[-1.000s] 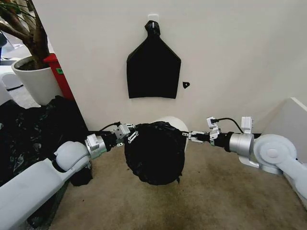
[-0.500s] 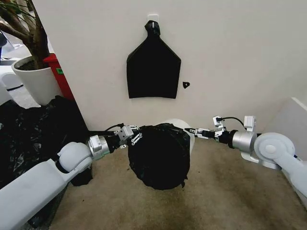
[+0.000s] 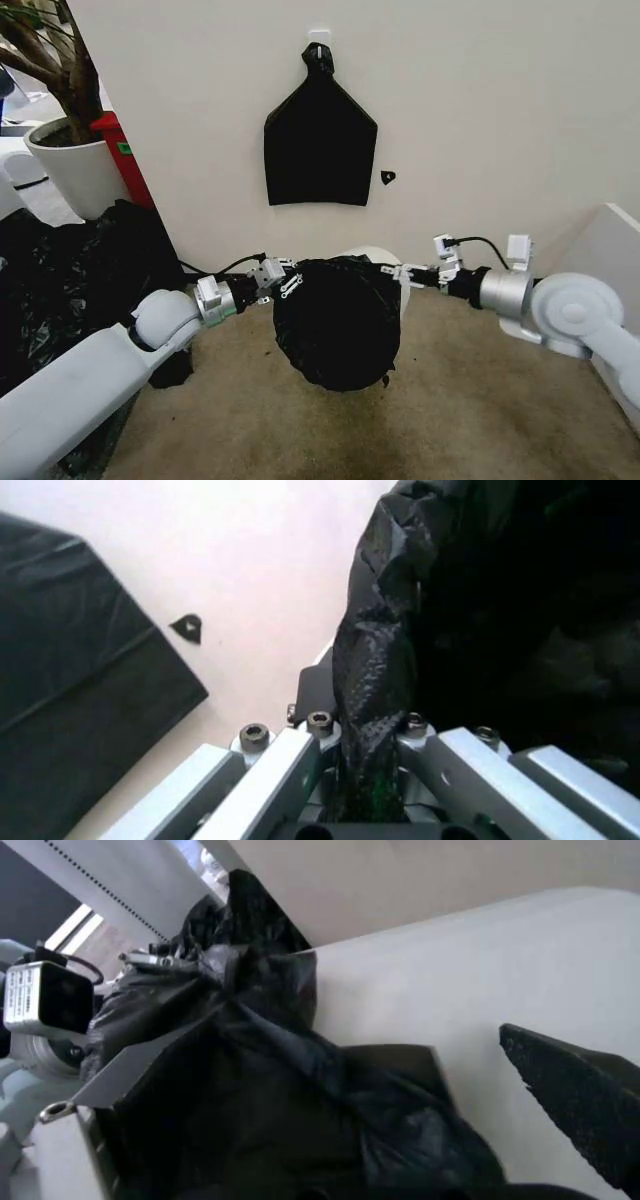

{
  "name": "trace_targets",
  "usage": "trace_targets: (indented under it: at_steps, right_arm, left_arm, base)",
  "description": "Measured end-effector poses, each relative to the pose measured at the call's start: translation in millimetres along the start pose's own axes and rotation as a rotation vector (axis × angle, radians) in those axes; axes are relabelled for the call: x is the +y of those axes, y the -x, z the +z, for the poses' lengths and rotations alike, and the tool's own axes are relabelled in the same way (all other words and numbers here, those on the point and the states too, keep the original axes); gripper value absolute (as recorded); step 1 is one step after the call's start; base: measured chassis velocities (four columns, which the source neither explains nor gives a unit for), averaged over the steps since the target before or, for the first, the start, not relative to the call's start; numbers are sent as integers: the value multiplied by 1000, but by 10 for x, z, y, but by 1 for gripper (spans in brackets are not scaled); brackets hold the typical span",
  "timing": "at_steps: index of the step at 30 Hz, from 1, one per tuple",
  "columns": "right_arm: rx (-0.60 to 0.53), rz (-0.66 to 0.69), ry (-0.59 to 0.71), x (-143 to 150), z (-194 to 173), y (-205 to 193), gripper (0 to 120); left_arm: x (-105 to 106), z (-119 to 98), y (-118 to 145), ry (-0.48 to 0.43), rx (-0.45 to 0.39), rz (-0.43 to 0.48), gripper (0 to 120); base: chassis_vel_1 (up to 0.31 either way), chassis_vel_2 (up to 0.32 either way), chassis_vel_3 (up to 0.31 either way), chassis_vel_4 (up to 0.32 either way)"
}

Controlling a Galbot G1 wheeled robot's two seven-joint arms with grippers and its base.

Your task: Place the garbage bag over the trash bin.

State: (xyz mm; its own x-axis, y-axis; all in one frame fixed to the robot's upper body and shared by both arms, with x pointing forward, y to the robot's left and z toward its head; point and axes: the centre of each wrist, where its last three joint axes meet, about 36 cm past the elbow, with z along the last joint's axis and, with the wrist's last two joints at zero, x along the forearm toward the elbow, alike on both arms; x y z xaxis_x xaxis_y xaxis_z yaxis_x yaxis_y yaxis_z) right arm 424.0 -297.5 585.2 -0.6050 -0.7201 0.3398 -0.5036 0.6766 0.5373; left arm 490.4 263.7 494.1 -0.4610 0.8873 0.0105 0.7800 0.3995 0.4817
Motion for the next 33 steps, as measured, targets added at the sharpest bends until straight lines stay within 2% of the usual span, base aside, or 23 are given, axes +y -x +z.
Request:
trace_targets:
  at_steps: [10, 27, 31, 33]
  right_arm:
    - [-6, 45, 19, -149, -35, 2, 100]
    - [-9, 84, 39, -416, -64, -29, 100]
    - [-5, 72, 29, -347, -66, -50, 100]
    - [-7, 61, 23, -300, -65, -61, 100]
  left_arm:
    - [-11, -17, 99, 28, -16, 37, 1]
    - [-30, -63, 120, 37, -34, 49, 1]
    - [-38, -46, 113, 2, -38, 32, 1]
    - [-48, -36, 104, -55, -37, 10, 1]
  base:
    - [0, 0, 0, 0]
    - [0, 0, 0, 0]
    - [0, 0, 0, 0]
    - [0, 0, 0, 0]
